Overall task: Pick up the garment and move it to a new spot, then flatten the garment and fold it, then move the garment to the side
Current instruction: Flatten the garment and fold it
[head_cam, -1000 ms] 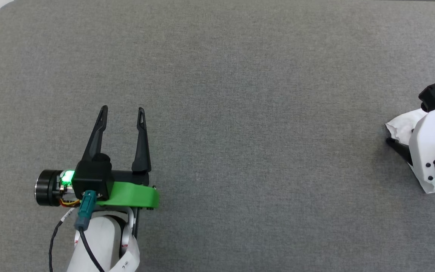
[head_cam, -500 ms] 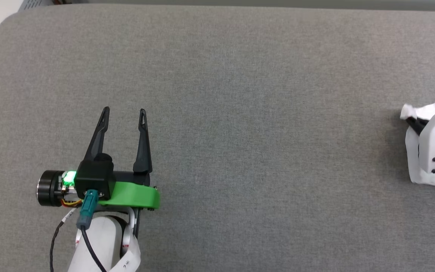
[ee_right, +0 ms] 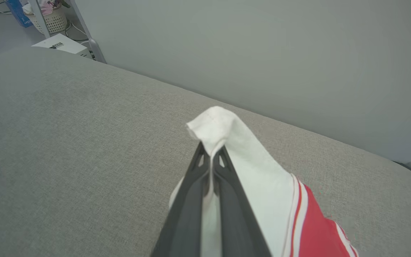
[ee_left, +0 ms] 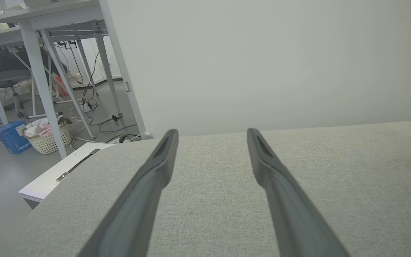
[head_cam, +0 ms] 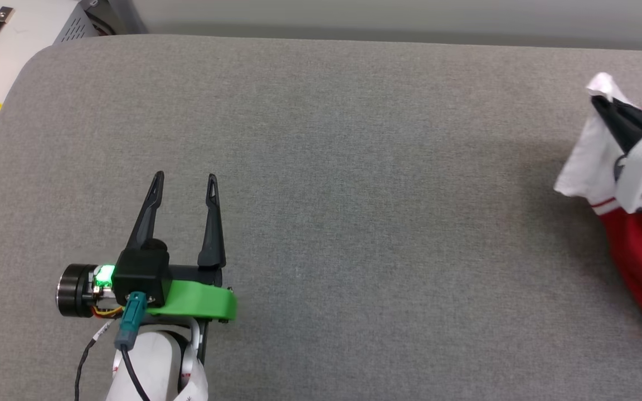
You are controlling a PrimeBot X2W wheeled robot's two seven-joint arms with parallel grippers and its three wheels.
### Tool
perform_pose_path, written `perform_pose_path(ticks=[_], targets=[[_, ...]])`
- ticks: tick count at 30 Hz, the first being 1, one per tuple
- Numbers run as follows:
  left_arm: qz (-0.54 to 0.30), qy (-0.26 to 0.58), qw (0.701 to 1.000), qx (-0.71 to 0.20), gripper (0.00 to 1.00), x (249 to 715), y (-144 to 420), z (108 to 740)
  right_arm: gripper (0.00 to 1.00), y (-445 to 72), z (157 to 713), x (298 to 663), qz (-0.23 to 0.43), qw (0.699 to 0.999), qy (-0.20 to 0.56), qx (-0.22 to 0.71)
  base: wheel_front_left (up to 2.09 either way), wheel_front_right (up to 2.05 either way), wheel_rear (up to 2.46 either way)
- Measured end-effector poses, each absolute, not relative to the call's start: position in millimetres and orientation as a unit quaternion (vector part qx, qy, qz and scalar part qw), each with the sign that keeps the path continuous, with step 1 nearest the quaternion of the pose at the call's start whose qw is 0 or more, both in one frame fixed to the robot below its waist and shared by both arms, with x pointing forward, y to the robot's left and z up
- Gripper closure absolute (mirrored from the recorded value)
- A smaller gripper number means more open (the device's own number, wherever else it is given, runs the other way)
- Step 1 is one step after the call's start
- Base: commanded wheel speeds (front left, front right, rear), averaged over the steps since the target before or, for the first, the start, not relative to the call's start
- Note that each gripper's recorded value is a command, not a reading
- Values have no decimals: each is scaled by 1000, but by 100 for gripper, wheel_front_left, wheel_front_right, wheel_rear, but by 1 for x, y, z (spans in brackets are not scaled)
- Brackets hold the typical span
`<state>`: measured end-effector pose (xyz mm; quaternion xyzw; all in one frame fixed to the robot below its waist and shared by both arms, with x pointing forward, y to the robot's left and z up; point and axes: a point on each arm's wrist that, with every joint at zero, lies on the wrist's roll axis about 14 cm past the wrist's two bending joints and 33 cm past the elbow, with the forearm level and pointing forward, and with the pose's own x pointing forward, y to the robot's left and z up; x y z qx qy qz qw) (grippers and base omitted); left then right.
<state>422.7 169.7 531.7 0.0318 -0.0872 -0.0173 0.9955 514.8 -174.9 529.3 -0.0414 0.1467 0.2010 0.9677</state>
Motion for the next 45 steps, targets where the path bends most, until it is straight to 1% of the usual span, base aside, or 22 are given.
perform_pose_path(ticks=[7, 14, 18, 22, 27, 32, 36, 39, 40, 41, 45], targets=[[-2, -80, 996, 35, 0, 422, 180, 527, 100, -84, 547, 523, 296, 947, 120, -42, 0, 0, 0], [18, -69, 997, 39, 0, 425, 193, 519, 100, 10, 544, 520, 398, 907, 122, -61, 0, 0, 0], [28, -71, 996, 41, 0, 431, 200, 519, 100, 61, 534, 507, 455, 879, 126, -64, 0, 0, 0], [35, -69, 996, 42, 0, 435, 204, 516, 100, 97, 502, 479, 506, 845, 158, -76, 0, 0, 0], [41, -65, 996, 41, 0, 438, 208, 512, 100, 109, 446, 443, 538, 805, 231, -92, 0, 0, 0], [43, -59, 996, 41, 0, 440, 209, 508, 100, 88, 379, 407, 530, 775, 329, -98, 0, 0, 0], [42, -57, 997, 39, 0, 441, 208, 506, 100, 82, 367, 405, 519, 776, 347, -91, 0, 0, 0], [42, -56, 997, 38, 0, 441, 207, 505, 100, 85, 370, 404, 520, 781, 335, -83, 0, 0, 0], [42, -56, 997, 38, 0, 441, 208, 506, 64, 88, 374, 405, 522, 784, 326, -78, 0, 0, 0], [43, -57, 997, 38, 0, 440, 208, 507, 0, 90, 378, 405, 525, 788, 313, -73, 0, 0, 0], [47, -65, 996, 38, 0, 438, 210, 514, 0, 96, 408, 414, 528, 813, 240, -42, 0, 0, 0]])
